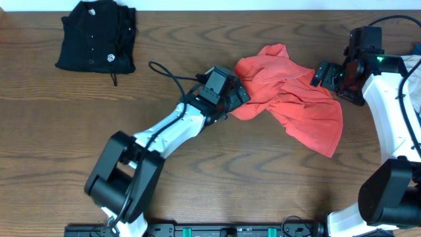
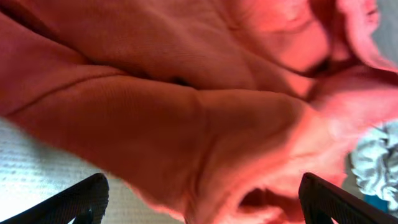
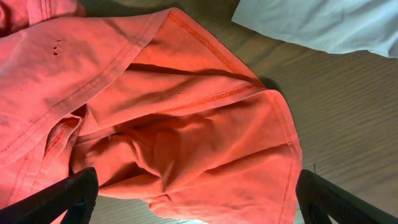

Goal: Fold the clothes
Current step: 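Grasp the T-shirt's left edge with the left gripper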

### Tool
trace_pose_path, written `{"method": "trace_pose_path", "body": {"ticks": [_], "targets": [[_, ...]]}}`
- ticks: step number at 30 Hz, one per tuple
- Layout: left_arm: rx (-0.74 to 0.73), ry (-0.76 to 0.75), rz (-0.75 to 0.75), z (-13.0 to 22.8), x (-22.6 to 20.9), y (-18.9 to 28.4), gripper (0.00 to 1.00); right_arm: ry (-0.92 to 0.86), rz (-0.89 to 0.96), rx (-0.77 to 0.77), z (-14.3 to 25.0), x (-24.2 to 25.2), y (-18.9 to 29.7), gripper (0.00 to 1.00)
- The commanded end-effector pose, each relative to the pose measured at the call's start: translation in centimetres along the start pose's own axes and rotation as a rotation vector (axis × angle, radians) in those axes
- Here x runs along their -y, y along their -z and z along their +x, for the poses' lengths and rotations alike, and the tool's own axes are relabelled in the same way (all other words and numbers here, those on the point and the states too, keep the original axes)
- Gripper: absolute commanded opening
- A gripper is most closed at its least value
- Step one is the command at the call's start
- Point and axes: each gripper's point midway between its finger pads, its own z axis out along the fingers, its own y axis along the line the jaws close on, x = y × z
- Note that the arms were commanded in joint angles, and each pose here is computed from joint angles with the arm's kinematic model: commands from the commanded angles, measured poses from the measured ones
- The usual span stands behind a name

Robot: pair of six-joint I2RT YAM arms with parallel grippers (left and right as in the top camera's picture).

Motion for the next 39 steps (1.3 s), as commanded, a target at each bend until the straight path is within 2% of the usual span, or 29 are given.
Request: {"method": "trace_pose_path", "body": {"ticks": [1, 11, 21, 39], "targets": [[-0.012, 0.018, 0.012, 0.1, 0.3, -0.6, 0.98, 0.009, 0.01, -0.008, 0.0, 0.4, -0.3, 0.99], [-0.024, 0.007, 0.04, 0.3, 0.9, -0.3, 0.98, 0.009, 0.009, -0.007, 0.0, 0.3, -0.3, 0.99], [0.017, -0.022, 0.082, -0.6, 2.7, 2.8, 0.98, 0.009, 0.007, -0.001, -0.2, 0.3, -0.3, 0.99], [0.003, 0.004, 0.08, 0.2, 2.7, 1.4, 0.98, 0.009, 0.008, -0.005, 0.0, 0.3, -0.3, 0.99]]}}
